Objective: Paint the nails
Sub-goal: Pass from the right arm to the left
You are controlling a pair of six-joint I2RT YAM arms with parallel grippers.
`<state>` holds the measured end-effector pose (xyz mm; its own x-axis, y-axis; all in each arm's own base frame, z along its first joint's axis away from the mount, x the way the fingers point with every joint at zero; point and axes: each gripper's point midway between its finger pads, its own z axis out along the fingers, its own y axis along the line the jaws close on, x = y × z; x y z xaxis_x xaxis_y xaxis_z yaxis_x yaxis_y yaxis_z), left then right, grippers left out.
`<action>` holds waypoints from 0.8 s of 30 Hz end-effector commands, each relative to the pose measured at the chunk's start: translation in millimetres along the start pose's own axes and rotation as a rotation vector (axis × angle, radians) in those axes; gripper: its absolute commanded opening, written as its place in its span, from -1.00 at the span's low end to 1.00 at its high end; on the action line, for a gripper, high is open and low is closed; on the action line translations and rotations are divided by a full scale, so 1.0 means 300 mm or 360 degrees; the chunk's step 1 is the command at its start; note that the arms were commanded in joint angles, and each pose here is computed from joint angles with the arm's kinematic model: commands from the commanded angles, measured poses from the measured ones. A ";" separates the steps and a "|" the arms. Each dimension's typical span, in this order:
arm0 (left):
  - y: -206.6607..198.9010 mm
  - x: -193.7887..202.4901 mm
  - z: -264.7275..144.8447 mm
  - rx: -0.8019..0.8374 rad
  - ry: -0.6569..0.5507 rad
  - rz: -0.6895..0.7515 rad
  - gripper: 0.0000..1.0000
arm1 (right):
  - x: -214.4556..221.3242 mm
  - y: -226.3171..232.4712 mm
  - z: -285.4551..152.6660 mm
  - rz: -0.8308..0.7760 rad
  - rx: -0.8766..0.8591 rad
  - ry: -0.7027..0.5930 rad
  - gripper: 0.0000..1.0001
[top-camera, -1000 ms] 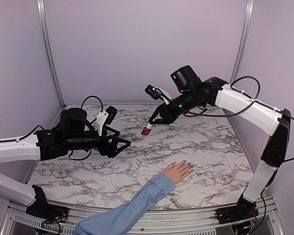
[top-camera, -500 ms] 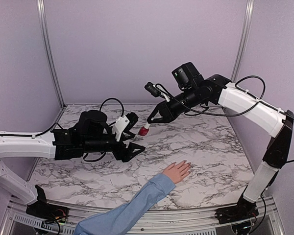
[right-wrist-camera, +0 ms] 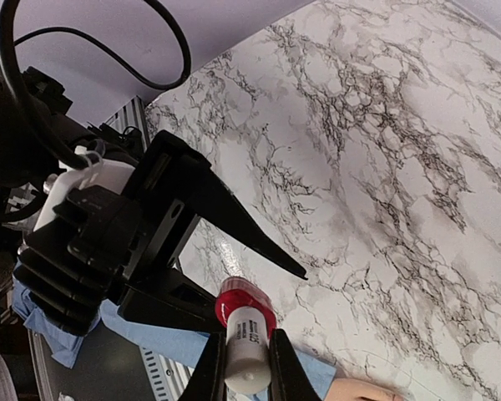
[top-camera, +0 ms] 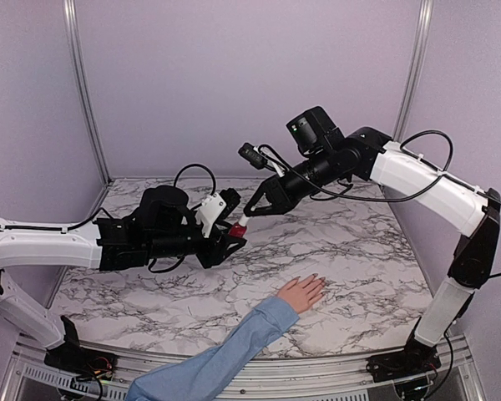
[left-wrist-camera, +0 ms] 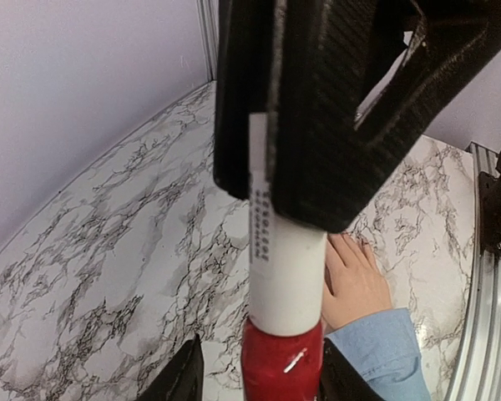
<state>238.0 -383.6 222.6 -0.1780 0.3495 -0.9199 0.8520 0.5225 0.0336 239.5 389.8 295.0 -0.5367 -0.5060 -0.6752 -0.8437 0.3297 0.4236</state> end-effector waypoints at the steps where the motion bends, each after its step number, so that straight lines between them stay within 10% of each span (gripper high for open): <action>1: -0.004 -0.084 -0.003 -0.0001 -0.0108 0.0031 -0.19 | -0.054 0.034 -0.019 -0.0029 -0.0031 -0.0071 -1.00; 24: 0.007 -0.121 -0.017 -0.0029 -0.0170 -0.0019 -0.64 | -0.088 0.045 -0.028 -0.0026 -0.0046 -0.0136 -0.99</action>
<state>241.0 -389.8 237.5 -0.1609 0.3148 -0.9354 0.8502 0.5256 0.0307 241.9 392.5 298.4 -0.5486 -0.4857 -0.6806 -0.8359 0.3370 0.4333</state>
